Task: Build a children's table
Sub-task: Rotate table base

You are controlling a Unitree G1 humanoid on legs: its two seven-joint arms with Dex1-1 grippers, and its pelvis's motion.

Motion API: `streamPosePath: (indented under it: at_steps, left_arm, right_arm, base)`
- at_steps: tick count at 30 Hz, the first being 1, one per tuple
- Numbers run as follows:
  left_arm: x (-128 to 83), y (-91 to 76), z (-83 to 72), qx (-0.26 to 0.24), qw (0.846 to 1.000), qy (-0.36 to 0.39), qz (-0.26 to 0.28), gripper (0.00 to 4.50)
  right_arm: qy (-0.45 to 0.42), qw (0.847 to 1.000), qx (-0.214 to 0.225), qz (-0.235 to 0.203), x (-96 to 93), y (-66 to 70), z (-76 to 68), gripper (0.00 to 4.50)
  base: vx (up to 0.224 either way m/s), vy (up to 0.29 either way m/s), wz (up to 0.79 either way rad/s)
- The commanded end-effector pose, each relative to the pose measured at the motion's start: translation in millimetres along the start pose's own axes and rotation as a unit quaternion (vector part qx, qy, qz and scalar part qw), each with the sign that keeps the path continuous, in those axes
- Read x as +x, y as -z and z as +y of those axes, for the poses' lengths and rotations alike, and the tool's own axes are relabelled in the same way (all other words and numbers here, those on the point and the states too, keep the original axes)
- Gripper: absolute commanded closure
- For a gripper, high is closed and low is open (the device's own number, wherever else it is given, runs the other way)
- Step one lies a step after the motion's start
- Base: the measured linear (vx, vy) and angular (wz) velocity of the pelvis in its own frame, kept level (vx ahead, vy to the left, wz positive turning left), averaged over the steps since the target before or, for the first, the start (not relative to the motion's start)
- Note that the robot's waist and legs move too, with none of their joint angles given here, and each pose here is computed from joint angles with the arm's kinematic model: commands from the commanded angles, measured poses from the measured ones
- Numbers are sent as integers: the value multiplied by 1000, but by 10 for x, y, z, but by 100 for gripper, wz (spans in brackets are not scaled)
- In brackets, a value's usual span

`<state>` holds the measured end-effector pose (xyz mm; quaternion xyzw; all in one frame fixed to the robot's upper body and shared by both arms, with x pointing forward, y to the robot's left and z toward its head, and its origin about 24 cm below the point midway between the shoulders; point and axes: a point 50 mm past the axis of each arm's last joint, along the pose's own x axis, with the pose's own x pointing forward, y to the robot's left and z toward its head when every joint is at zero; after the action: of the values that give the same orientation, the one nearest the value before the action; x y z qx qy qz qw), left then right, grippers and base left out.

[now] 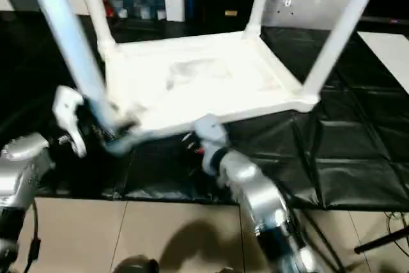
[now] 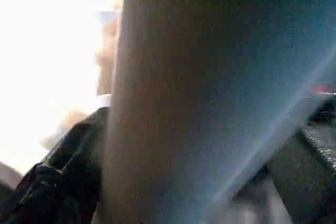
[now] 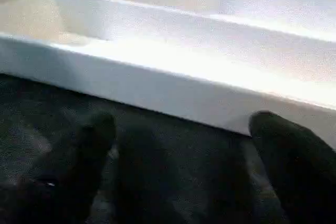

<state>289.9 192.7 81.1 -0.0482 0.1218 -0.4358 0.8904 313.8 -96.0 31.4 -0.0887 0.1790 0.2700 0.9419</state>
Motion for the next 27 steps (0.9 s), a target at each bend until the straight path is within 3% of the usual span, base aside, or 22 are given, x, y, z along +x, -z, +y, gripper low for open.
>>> streamPosePath:
  at_steps: [1, 5, 11, 14, 24, 27]
  left_arm:
    - [109, 69, -280, -23, 996, 82, 2, 6]
    - [176, 70, -579, -46, 987, 151, -18, 6]
    - [264, 68, -815, -51, 980, 188, -30, 6]
    - [443, 42, -1007, -50, 973, 221, -38, 6]
    - [711, -94, -1045, -23, 976, 209, -63, 6]
    - [801, -146, -937, 10, 987, 143, -79, 6]
  right_arm:
    - [34, 999, 2, 7, 49, 16, -154, 0]
    - [23, 1000, 0, 1, 138, -31, -134, 0]
    - [5, 1000, 1, -10, 197, -77, -58, 0]
    - [-5, 1000, -4, -21, 259, -117, 4, 0]
    - [-31, 999, -9, -43, 294, -131, 25, 0]
    - [10, 999, -15, -36, 303, -102, -46, 0]
  base:
    - [0, 0, 0]
    - [0, 0, 0]
    - [0, 0, 0]
    - [0, 0, 0]
    - [0, 0, 0]
    - [0, 0, 0]
